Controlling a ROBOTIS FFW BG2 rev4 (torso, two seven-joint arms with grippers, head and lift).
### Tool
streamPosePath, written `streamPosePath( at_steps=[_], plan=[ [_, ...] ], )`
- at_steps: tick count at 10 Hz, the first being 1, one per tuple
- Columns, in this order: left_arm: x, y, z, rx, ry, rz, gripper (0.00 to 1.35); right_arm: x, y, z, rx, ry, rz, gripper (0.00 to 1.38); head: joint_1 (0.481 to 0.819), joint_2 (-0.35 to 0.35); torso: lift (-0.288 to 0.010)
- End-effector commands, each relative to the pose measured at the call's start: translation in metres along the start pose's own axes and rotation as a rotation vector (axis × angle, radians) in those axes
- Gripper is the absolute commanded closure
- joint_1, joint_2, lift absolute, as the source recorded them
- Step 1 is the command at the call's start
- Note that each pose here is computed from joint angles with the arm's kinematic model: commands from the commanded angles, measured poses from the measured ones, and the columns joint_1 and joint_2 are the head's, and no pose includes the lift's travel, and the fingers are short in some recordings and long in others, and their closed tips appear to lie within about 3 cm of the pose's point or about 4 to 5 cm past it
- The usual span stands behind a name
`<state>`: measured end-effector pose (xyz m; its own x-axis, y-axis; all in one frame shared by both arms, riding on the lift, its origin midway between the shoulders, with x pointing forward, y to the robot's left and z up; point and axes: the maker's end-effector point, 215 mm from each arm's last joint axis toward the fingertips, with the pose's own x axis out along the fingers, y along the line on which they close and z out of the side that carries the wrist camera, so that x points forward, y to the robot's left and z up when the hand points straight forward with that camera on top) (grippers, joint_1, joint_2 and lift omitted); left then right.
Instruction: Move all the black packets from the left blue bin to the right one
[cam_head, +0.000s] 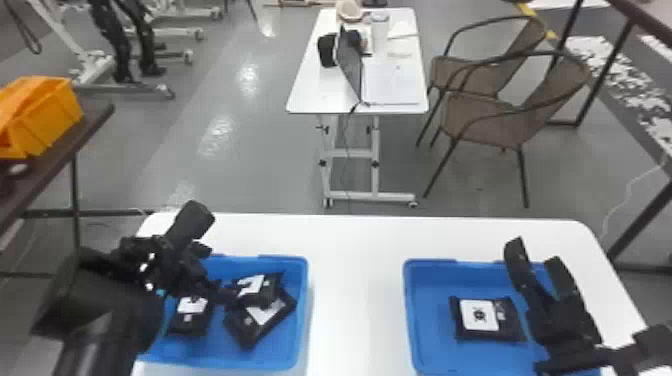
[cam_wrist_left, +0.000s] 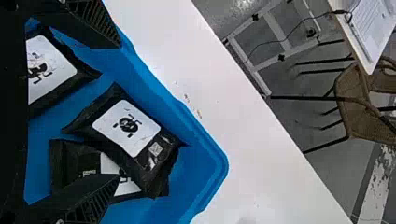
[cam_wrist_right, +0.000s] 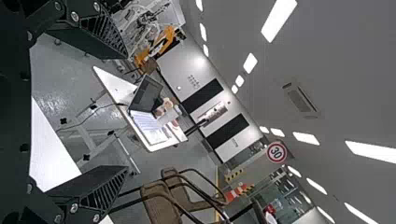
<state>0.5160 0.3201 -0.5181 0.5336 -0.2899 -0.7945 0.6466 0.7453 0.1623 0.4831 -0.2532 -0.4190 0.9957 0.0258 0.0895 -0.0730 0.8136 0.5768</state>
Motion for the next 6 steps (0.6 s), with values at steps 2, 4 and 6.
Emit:
streamPosePath(
  at_steps=[2,4,6],
  plan=[
    [-0.002,0.006,0.001,0.016,-0.009,0.002,0.08,0.003,0.005,-0.006,0.013,0.007,0.008,0.18,0.695,0.076,0.000],
    [0.014,0.001,-0.009,0.027,-0.003,-0.019,0.34,0.001,0.004,-0.008,0.020,0.009,0.006,0.18,0.695,0.086,0.000],
    [0.032,-0.009,-0.023,0.017,0.029,-0.053,0.35,0.002,0.004,-0.007,0.023,0.007,0.009,0.18,0.695,0.086,0.000]
  ],
)
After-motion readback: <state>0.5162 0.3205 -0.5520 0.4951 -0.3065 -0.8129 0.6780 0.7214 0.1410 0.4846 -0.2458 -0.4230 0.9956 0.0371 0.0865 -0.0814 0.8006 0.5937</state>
